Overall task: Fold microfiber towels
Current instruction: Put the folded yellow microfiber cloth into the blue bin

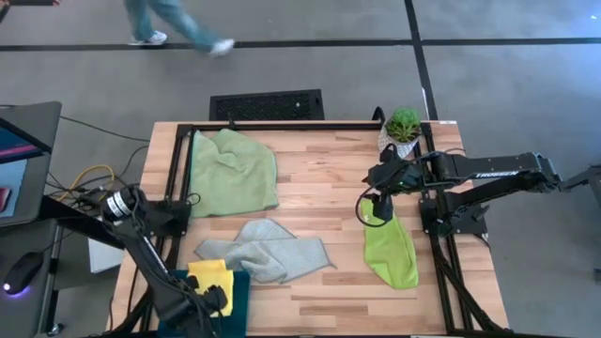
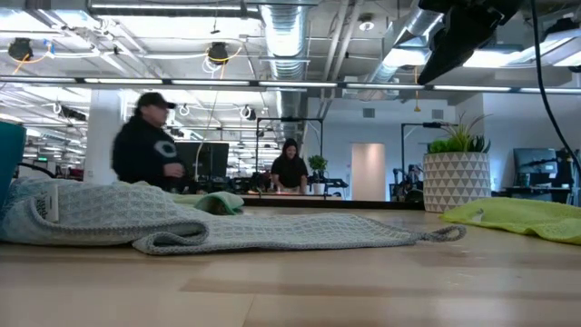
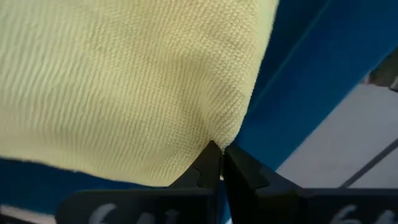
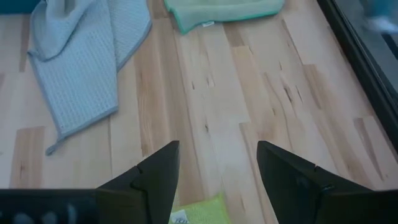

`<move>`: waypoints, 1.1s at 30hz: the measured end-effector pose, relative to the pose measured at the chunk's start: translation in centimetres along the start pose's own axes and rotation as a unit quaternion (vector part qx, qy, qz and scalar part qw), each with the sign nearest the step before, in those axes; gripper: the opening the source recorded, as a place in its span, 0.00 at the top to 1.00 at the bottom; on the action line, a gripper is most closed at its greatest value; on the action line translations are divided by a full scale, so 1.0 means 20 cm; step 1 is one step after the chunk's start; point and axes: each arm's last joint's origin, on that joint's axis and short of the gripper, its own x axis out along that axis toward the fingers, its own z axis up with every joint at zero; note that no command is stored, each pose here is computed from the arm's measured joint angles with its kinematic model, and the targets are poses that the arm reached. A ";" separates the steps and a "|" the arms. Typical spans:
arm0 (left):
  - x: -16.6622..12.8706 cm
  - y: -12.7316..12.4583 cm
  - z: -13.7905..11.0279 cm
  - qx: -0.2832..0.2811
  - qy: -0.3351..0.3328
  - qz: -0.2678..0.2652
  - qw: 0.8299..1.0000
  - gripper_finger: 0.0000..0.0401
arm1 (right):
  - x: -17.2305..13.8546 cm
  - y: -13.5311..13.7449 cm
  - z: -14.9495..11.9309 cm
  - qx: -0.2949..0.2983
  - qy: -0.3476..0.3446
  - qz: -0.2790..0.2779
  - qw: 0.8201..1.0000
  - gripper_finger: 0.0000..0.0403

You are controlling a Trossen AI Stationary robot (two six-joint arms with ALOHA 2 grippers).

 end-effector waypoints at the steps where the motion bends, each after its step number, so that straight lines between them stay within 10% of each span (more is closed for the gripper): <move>1: 0.01 -0.01 0.00 0.004 0.000 -0.002 1.000 1.00 | 0.00 0.00 0.00 0.000 0.000 0.000 1.000 0.41; 20: 0.09 -0.05 0.01 -0.024 0.010 -0.009 1.000 0.99 | 0.00 0.00 0.00 0.000 0.000 0.007 1.000 0.41; 33: 0.09 -0.03 0.02 -0.079 -0.013 0.015 0.997 0.76 | 0.00 0.00 0.00 0.000 -0.001 0.007 1.000 0.41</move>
